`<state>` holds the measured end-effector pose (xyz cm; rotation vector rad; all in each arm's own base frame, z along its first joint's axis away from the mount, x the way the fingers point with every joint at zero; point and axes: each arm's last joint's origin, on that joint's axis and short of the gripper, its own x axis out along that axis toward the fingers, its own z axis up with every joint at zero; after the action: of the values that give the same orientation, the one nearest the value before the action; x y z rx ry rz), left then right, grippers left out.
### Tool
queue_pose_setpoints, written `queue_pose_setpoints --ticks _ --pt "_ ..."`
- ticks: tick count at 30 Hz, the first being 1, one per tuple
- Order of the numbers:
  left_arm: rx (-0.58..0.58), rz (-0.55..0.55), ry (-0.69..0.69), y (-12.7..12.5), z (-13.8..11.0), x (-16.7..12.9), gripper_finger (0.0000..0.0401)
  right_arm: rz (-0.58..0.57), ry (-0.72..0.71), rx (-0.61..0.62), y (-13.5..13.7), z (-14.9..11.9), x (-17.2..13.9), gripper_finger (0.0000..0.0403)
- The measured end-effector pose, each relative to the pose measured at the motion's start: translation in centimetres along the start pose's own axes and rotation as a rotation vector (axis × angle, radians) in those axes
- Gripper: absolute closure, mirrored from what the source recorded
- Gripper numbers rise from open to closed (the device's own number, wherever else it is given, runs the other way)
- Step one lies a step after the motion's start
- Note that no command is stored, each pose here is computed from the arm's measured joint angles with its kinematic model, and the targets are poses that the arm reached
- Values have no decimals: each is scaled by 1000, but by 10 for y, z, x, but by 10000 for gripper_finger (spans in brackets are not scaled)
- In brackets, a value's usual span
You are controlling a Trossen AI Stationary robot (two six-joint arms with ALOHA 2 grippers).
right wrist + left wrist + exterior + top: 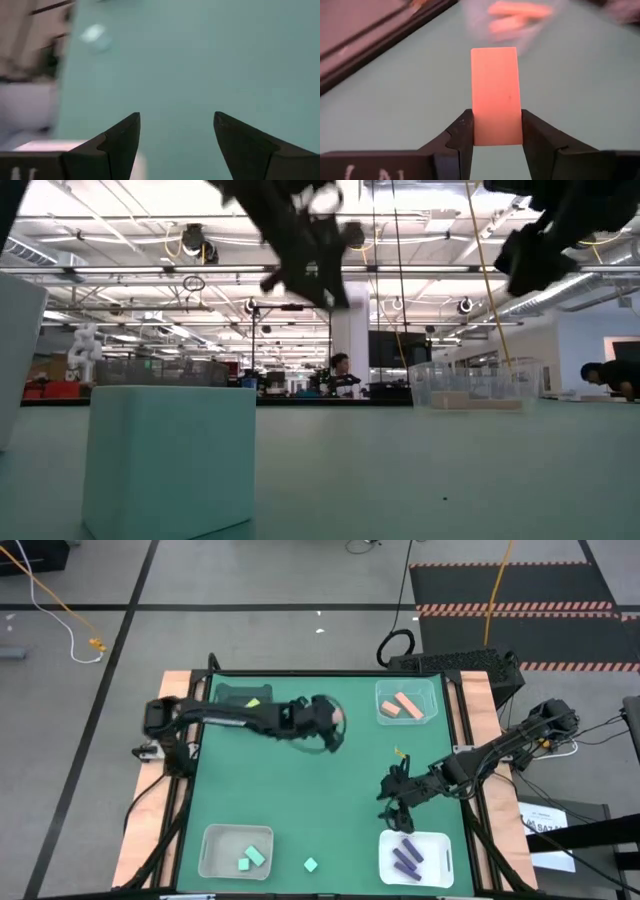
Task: Sort & place blocks by color
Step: Put the peach orange block into the transparent bin
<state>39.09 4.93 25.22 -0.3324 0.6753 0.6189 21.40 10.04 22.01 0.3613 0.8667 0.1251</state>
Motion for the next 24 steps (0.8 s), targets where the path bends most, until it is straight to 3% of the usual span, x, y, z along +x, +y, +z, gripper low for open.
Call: queue_pose_setpoints --ticks 6,10,14,19,24 --pt "144 -89 -166 -54 -13 -78 271 -257 -215 -4 -16 -7 9 158" --pt "174 -71 -316 -79 -25 -121 271 -304 -425 22 -28 -11 17 158" --pt "204 22 -442 -96 -37 -146 271 -240 -662 82 -39 -16 19 158" --pt "232 98 -481 -102 -47 -156 271 -83 -930 190 -51 -25 8 158" --pt "226 100 -481 -101 -47 -156 271 2 -1049 232 -52 -27 -2 158"
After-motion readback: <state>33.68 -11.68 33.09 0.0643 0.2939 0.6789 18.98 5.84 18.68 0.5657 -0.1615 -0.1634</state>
